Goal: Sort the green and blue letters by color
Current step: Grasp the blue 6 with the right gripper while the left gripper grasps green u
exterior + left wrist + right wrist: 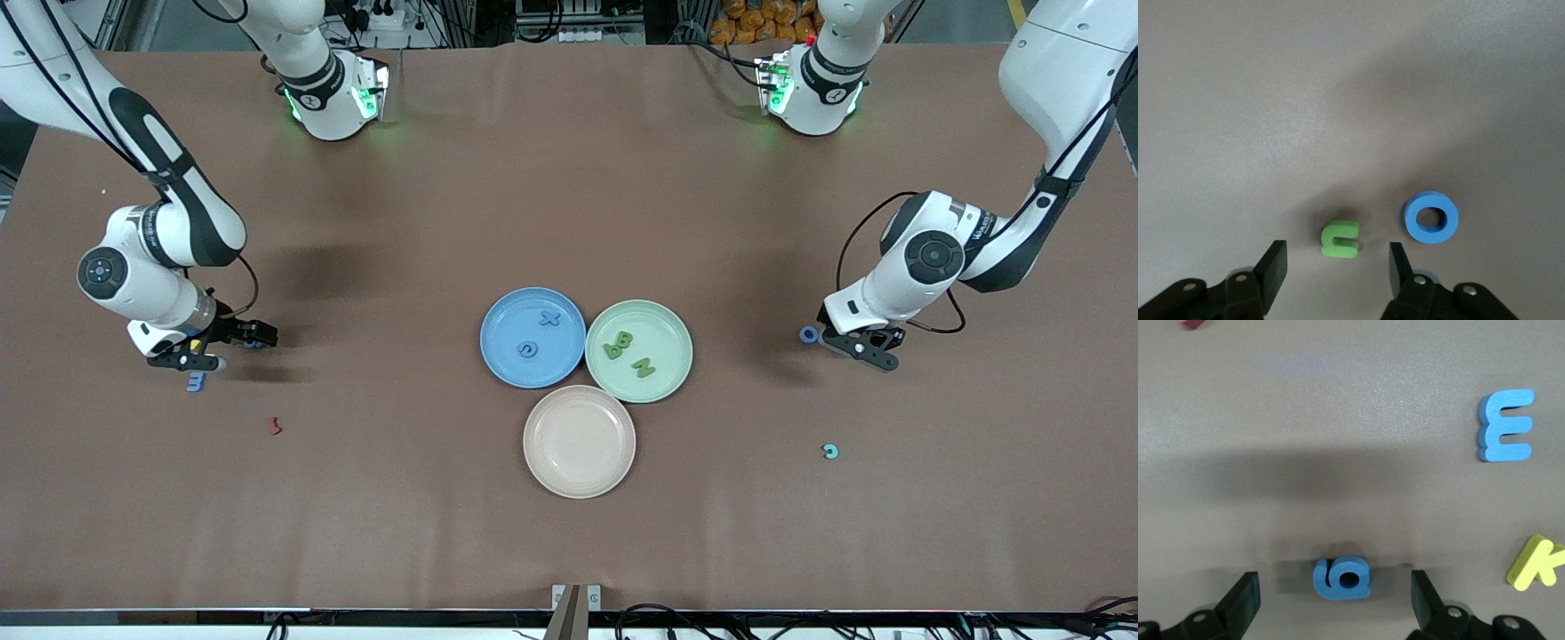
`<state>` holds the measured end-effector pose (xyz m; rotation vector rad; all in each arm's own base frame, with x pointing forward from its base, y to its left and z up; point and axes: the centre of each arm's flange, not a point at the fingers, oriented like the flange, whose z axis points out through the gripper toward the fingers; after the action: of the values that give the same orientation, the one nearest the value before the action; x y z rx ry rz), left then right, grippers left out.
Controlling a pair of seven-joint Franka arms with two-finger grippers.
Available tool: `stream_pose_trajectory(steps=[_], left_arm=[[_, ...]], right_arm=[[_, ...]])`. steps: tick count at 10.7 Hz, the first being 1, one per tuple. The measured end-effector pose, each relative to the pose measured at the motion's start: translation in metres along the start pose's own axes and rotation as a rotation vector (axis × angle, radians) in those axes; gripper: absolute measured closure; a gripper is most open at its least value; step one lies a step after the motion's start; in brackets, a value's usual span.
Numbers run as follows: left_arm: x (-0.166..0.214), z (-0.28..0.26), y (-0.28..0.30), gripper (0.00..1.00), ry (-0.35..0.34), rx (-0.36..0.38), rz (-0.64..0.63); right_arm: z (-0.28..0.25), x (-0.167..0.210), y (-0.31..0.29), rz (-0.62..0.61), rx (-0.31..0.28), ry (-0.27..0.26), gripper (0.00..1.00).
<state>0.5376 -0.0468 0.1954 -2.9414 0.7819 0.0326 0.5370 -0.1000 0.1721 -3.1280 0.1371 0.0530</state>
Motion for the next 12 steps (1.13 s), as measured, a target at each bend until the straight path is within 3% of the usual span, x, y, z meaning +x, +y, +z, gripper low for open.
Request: stream_pose_trajectory(steps=[3, 6, 7, 10, 12], left_arm=[[-0.006, 0.005, -0.009, 0.3, 0.014, -0.013, -0.019], [-0.011, 0.016, -0.015, 0.33, 0.023, -0.042, -0.027], [-0.011, 0.019, -0.014, 0.36, 0.023, -0.049, -0.027], [-0.01, 0.021, -0.012, 0.44, 0.025, -0.057, -0.027], [-0.007, 0.018, -0.011, 0.73, 0.032, -0.055, -0.021]], right_arm=[[0.001, 0.0, 0.0, -0.019, -0.013, 0.0, 0.12], [0.0, 0.0, 0.002, -0.03, -0.023, 0.003, 0.57], [-0.001, 0.001, 0.002, -0.034, -0.026, 0.004, 0.64], [-0.001, 0.002, 0.001, -0.043, -0.03, 0.007, 0.64], [-0.009, 0.014, -0.014, -0.073, -0.034, 0.034, 0.64]])
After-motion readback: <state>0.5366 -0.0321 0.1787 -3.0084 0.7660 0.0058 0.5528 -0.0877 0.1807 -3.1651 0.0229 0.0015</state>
